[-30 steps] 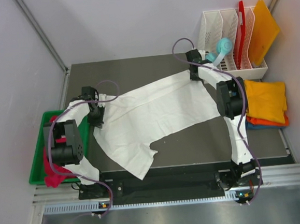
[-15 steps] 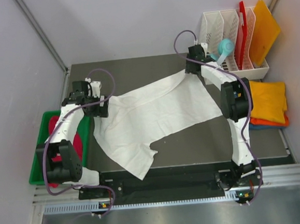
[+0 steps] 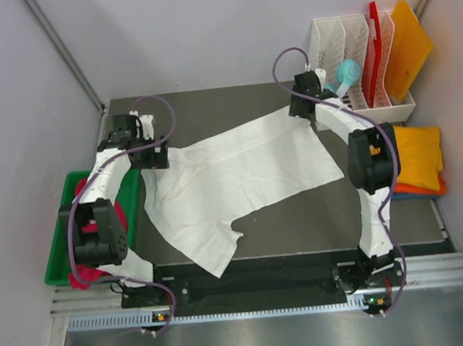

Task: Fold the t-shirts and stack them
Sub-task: Fold the tshirt

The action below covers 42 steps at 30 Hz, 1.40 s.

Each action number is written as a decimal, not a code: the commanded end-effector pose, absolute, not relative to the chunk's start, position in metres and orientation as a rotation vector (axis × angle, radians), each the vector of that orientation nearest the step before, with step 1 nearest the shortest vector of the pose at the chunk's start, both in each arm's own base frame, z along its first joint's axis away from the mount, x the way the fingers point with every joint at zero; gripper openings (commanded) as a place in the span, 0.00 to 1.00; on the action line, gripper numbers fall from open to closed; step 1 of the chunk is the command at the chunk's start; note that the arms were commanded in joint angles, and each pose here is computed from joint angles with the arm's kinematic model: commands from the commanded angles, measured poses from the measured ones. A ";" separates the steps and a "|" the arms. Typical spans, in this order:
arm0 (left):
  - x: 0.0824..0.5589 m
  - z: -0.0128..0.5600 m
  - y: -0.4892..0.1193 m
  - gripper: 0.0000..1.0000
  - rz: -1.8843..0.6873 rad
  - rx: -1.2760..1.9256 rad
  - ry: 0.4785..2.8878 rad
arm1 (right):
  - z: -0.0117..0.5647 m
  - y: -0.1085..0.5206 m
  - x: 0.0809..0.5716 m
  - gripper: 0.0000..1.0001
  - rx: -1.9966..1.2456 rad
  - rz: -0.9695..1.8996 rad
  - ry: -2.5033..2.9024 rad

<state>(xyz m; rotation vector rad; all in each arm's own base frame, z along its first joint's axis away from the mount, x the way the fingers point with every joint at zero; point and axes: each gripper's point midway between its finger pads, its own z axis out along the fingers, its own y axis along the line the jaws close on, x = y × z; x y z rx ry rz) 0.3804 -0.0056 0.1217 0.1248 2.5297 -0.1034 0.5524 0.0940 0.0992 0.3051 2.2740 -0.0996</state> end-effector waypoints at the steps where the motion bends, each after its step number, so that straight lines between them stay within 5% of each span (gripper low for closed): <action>1: 0.391 0.130 -0.008 0.99 -0.112 0.124 2.481 | 0.158 0.086 0.545 0.69 0.357 -0.071 2.137; 7: 0.393 0.125 -0.006 0.99 -0.099 0.112 2.484 | 0.168 0.101 0.549 0.66 0.315 0.018 2.119; 10: 0.401 0.120 0.000 0.99 -0.066 0.080 2.483 | 0.159 0.127 0.565 0.29 0.262 0.109 2.147; 11: 0.404 0.113 0.002 0.99 -0.052 0.066 2.500 | 0.156 0.136 0.569 0.00 0.245 0.142 2.163; 20: 0.429 0.091 0.004 0.91 -0.049 -0.017 2.564 | 0.099 0.170 0.600 0.00 0.239 0.217 2.316; 42: 0.416 0.045 0.041 0.85 0.235 -0.125 2.757 | 0.014 0.101 0.545 0.02 0.423 -0.027 2.571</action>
